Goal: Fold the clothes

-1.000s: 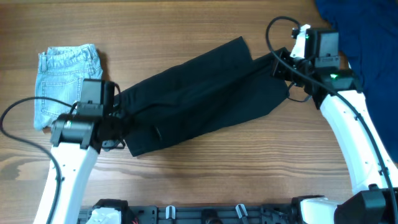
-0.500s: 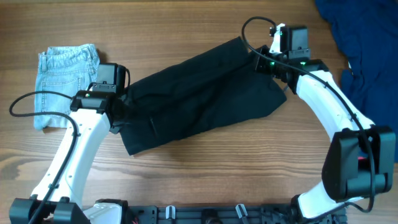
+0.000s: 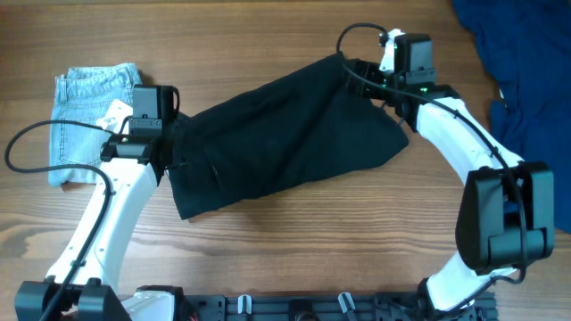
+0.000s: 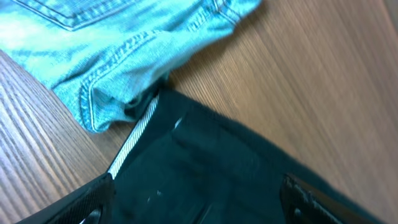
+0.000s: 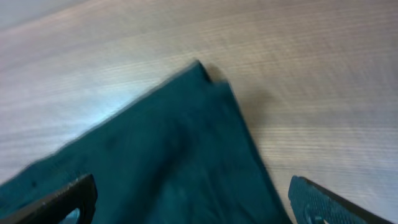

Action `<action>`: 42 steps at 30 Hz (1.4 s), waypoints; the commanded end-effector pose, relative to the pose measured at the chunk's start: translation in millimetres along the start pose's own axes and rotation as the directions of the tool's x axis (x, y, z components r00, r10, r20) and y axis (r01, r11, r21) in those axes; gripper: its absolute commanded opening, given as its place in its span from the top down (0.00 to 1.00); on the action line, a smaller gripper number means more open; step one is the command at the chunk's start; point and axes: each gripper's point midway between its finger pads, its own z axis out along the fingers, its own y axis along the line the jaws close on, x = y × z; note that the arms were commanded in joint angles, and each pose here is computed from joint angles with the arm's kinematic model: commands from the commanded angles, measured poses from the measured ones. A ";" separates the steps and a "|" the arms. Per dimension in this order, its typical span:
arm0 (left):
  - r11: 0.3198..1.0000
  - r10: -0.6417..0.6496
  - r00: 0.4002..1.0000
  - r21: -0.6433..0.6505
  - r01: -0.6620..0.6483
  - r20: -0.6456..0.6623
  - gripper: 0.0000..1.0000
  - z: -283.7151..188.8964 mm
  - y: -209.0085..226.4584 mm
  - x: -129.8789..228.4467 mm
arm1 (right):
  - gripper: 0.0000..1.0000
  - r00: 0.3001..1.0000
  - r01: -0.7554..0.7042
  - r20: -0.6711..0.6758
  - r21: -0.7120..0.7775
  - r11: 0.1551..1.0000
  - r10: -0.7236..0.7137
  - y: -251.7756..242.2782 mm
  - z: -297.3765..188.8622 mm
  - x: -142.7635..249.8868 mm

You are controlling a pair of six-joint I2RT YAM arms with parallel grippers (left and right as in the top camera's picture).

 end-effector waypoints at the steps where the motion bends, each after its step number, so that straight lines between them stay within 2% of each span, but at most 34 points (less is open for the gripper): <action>1: 0.993 0.118 0.988 0.005 -0.118 -0.096 0.16 -6.6 7.9 16.7 | 0.00 0.991 -0.132 -0.016 0.115 0.985 0.134 -40.2 -29.5 -3.8; 3: 0.991 0.126 0.985 -0.030 -0.131 -0.119 0.17 -2.2 16.1 22.2 | 0.00 0.978 -0.153 -0.118 0.171 0.973 0.174 -57.9 -34.5 23.0; 5: 0.989 0.148 0.984 0.000 -0.148 -0.102 0.18 5.8 6.0 19.6 | 0.00 0.966 -0.129 -0.197 0.198 0.972 0.168 -63.2 -39.2 42.8; 7: 0.966 0.255 0.963 0.072 -0.250 -0.088 0.18 20.0 -13.5 19.8 | 0.00 0.951 -0.133 -0.246 0.217 0.967 0.186 -65.2 -43.0 56.0; 8: 0.955 0.294 0.949 0.067 -0.288 -0.113 0.15 33.8 -13.4 27.1 | 0.00 0.943 -0.133 -0.270 0.227 0.965 0.193 -66.3 -45.2 62.2; 11: 0.956 0.288 0.945 -0.017 -0.294 -0.153 0.14 59.8 6.1 30.2 | 0.00 0.940 -0.129 -0.278 0.246 0.961 0.197 -69.5 -46.9 65.4; 16: 0.970 0.231 0.967 -0.057 -0.238 -0.103 0.14 69.0 19.5 0.5 | 0.00 0.940 -0.127 -0.278 0.258 0.958 0.199 -71.6 -47.6 66.0; 19: 0.959 0.284 0.945 0.029 -0.283 -0.165 0.28 70.9 8.4 14.7 | 0.00 0.938 -0.134 -0.277 0.259 0.956 0.207 -71.5 -47.6 66.2; 21: 0.957 0.286 0.940 0.016 -0.288 -0.188 0.27 78.6 12.2 20.5 | 0.00 0.937 -0.135 -0.281 0.261 0.956 0.209 -71.7 -48.0 67.3; 22: 0.951 0.308 0.924 0.050 -0.305 -0.226 0.28 83.1 9.4 30.0 | 0.00 0.936 -0.134 -0.283 0.262 0.956 0.208 -71.8 -48.2 67.7; 24: 0.944 0.331 0.910 0.090 -0.318 -0.251 0.36 86.4 4.6 37.2 | 0.00 0.936 -0.134 -0.283 0.262 0.956 0.209 -71.8 -48.2 67.8; 25: 0.944 0.331 0.910 0.090 -0.319 -0.251 0.47 86.4 4.7 37.2 | 0.00 0.936 -0.134 -0.284 0.262 0.956 0.209 -71.8 -48.1 67.9; 27: 0.943 0.332 0.909 0.089 -0.319 -0.253 0.96 85.4 5.2 37.3 | 0.00 0.936 -0.133 -0.284 0.262 0.956 0.208 -71.9 -48.2 68.0; 28: 0.943 0.332 0.908 0.085 -0.321 -0.257 0.96 83.1 6.7 37.5 | 0.00 0.936 -0.133 -0.284 0.262 0.956 0.208 -71.9 -48.2 68.0; 30: 0.934 0.356 0.901 0.060 -0.352 -0.250 0.96 71.8 13.9 33.0 | 0.00 0.936 -0.134 -0.283 0.262 0.956 0.209 -71.8 -48.2 67.9; 32: 0.929 0.345 0.914 -0.059 -0.365 -0.215 0.96 50.3 37.4 17.9 | 0.00 0.936 -0.132 -0.283 0.263 0.956 0.207 -72.0 -48.2 67.9; 34: 0.944 0.215 0.966 -0.223 -0.243 -0.143 0.96 25.2 66.4 1.6 | 0.00 0.936 -0.133 -0.283 0.263 0.956 0.208 -72.0 -48.2 67.8; 35: 0.955 0.151 0.982 -0.241 -0.175 -0.114 0.96 22.9 68.0 -1.1 | 0.00 0.936 -0.133 -0.283 0.262 0.956 0.208 -72.0 -48.2 67.8; 36: 0.957 0.147 0.982 -0.233 -0.171 -0.116 0.96 25.9 65.5 0.0 | 0.00 0.936 -0.133 -0.284 0.262 0.956 0.208 -72.0 -48.1 68.0; 38: 0.951 0.150 0.978 -0.249 -0.182 -0.143 0.81 33.3 68.8 5.9 | 0.00 0.935 -0.133 -0.287 0.263 0.956 0.209 -72.0 -48.6 68.9; 40: 0.943 0.163 0.973 -0.264 -0.202 -0.162 0.46 37.9 72.3 9.3 | 0.00 0.933 -0.132 -0.293 0.265 0.955 0.211 -72.2 -49.0 70.5; 41: 0.943 0.163 0.973 -0.264 -0.202 -0.162 0.34 37.9 72.3 9.1 | 0.00 0.933 -0.132 -0.293 0.265 0.955 0.210 -72.2 -49.1 70.4; 42: 0.944 0.166 0.973 -0.260 -0.203 -0.158 0.33 36.8 71.3 7.8 | 0.00 0.932 -0.132 -0.294 0.265 0.955 0.211 -72.1 -49.1 70.6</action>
